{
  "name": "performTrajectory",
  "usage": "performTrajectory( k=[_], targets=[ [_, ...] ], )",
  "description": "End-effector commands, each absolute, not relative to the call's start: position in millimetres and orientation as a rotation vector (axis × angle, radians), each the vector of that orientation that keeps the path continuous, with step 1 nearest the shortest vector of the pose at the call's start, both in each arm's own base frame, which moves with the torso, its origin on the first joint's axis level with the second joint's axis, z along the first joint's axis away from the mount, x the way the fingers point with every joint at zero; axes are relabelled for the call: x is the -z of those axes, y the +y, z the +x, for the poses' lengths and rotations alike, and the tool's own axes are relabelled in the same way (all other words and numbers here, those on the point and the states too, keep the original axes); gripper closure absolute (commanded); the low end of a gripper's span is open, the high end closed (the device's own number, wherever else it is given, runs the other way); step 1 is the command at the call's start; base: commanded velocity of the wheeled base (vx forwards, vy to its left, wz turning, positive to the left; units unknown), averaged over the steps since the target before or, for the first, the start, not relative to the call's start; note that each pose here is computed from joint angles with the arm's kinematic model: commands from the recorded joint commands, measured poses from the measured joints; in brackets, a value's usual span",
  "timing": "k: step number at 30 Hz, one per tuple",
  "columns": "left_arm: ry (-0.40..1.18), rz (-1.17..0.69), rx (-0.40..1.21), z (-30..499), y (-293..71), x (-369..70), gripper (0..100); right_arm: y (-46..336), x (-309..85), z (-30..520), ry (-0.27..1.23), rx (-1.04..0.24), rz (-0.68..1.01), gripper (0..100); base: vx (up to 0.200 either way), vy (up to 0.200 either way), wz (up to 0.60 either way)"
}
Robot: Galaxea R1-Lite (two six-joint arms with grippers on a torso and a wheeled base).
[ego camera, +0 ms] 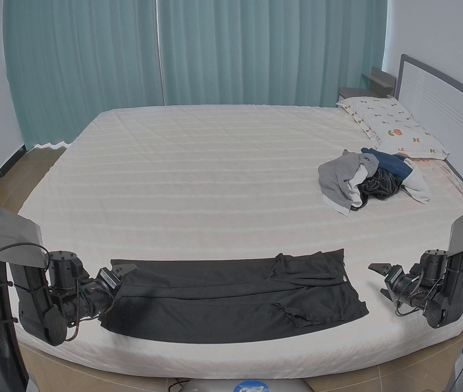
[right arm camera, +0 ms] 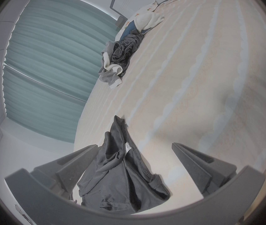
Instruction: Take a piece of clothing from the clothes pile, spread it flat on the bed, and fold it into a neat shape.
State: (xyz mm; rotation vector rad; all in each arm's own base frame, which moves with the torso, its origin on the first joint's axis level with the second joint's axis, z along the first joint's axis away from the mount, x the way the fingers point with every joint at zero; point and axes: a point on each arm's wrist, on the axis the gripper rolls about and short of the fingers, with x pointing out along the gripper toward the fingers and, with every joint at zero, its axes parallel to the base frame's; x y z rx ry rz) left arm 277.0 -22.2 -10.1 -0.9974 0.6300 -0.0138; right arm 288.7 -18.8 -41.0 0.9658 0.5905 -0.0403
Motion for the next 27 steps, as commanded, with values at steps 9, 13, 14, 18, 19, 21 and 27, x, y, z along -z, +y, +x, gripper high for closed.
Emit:
performTrajectory(
  k=[9, 13, 14, 18, 19, 21, 27],
  targets=[
    [0.466, -0.749, 0.020, 305, 8, -11, 0, -17, 41, 289, 0.585, 0.036, 0.961, 0, 0.000, 0.000, 0.00],
    [0.527, -0.731, -0.001, 313, 9, -6, 0, -16, 42, 289, 0.590, 0.038, 0.958, 0, 0.000, 0.000, 0.00],
    [0.528, -0.727, -0.003, 316, 11, -5, 0, -16, 43, 288, 0.593, 0.039, 0.958, 0, 0.000, 0.000, 0.00],
    [0.590, -0.705, -0.023, 317, 14, 18, 0, -16, 44, 289, 0.595, 0.040, 0.956, 0, 0.000, 0.000, 0.00],
    [0.603, -0.684, -0.021, 318, 14, 23, 0, -16, 44, 288, 0.596, 0.040, 0.955, 0, 0.000, 0.000, 0.00],
    [0.622, -0.628, -0.020, 318, 16, 32, 0, -16, 44, 288, 0.596, 0.040, 0.955, 0, 0.000, 0.000, 0.00],
    [0.686, -0.527, -0.017, 313, 20, 53, 0, -16, 44, 288, 0.597, 0.040, 0.952, 0, 0.000, 0.000, 0.00]
  ],
)
